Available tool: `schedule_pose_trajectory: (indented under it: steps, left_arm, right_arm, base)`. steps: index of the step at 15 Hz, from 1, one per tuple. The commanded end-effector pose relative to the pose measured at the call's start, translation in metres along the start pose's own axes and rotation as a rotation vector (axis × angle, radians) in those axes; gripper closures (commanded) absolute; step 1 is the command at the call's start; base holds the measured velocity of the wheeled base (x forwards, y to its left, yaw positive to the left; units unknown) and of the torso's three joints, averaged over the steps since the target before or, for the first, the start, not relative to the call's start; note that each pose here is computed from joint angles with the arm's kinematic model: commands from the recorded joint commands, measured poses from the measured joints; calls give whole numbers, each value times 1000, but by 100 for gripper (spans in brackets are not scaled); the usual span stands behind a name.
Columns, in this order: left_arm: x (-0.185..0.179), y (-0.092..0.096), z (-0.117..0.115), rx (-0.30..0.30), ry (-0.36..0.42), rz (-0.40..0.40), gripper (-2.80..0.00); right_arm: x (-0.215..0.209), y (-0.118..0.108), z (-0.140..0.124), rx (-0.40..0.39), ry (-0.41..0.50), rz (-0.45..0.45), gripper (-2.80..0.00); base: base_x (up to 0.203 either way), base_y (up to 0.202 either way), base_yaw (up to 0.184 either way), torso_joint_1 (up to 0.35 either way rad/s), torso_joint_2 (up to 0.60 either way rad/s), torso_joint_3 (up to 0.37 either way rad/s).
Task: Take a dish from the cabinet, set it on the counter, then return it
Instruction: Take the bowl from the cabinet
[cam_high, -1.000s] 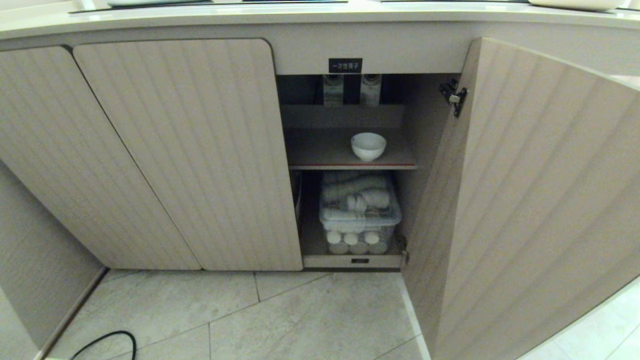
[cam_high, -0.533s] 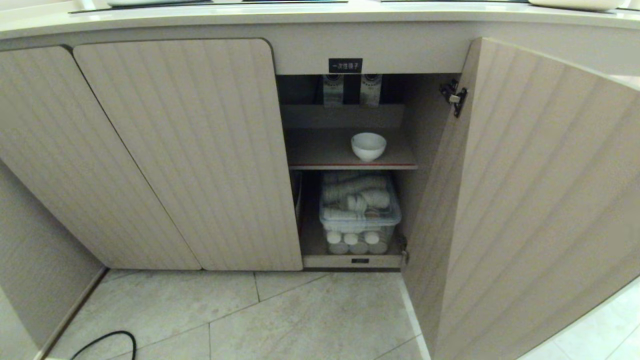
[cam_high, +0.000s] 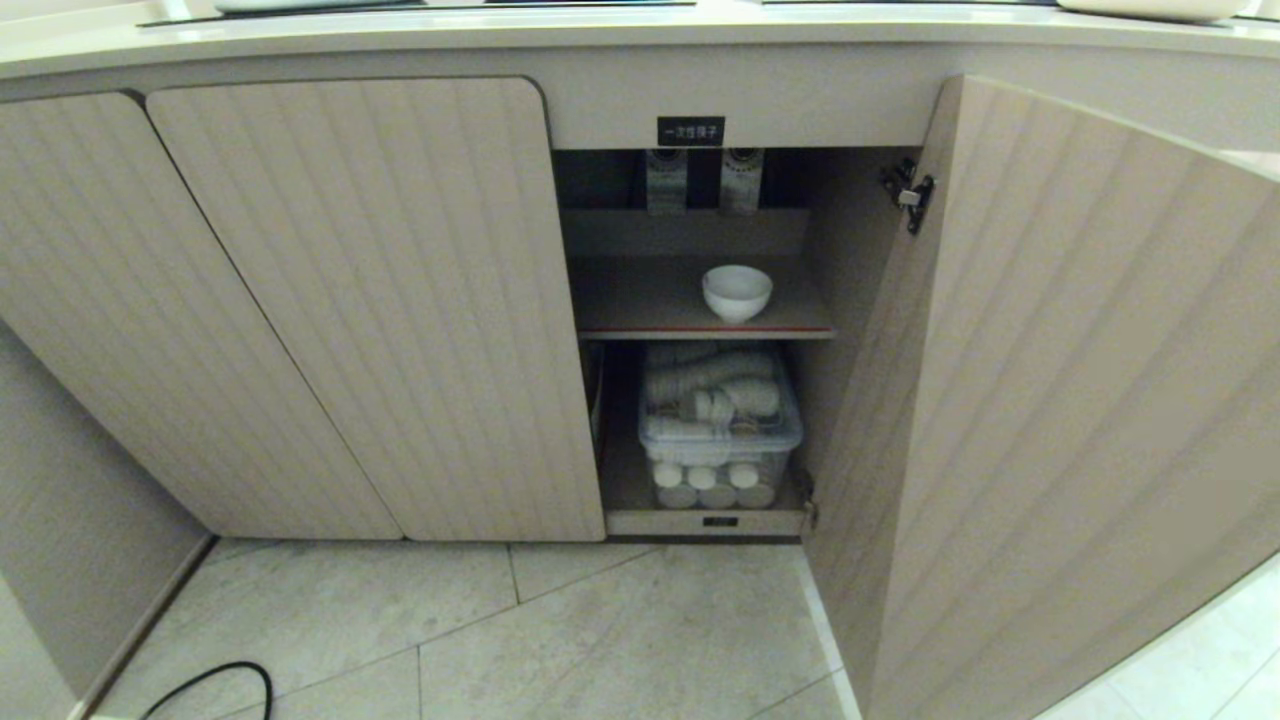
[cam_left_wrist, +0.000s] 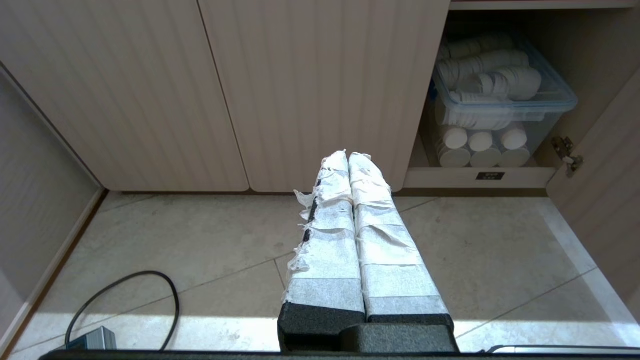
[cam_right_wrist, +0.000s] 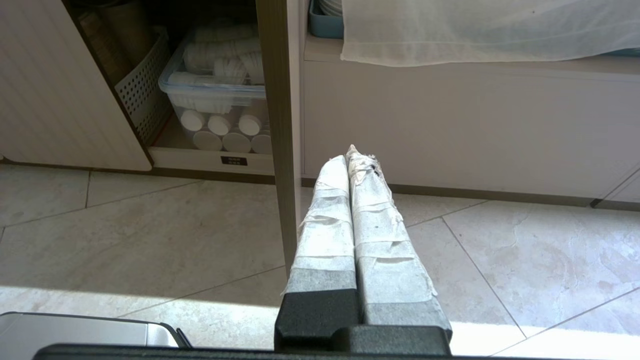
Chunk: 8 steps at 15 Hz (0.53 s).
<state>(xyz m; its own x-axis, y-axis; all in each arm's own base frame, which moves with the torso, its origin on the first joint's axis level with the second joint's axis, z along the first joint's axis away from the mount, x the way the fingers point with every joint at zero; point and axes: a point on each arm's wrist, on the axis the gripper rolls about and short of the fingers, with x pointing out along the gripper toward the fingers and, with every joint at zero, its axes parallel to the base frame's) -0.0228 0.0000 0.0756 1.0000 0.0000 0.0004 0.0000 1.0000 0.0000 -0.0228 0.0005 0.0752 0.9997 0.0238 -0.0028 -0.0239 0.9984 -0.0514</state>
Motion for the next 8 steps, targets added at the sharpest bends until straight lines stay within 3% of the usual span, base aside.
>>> schedule_pose_trajectory:
  steps: [1,8]
  left_arm:
    - [0,0,0,-1,-1,0,0]
    - [0,0,0,0,-1,0,0]
  right_arm:
    - [0,0,0,-1,-1,1,0]
    - [0,0,0,-1,0,1,0]
  base:
    - [0,0,0,0,0,0]
    - [0,0,0,0,0,0]
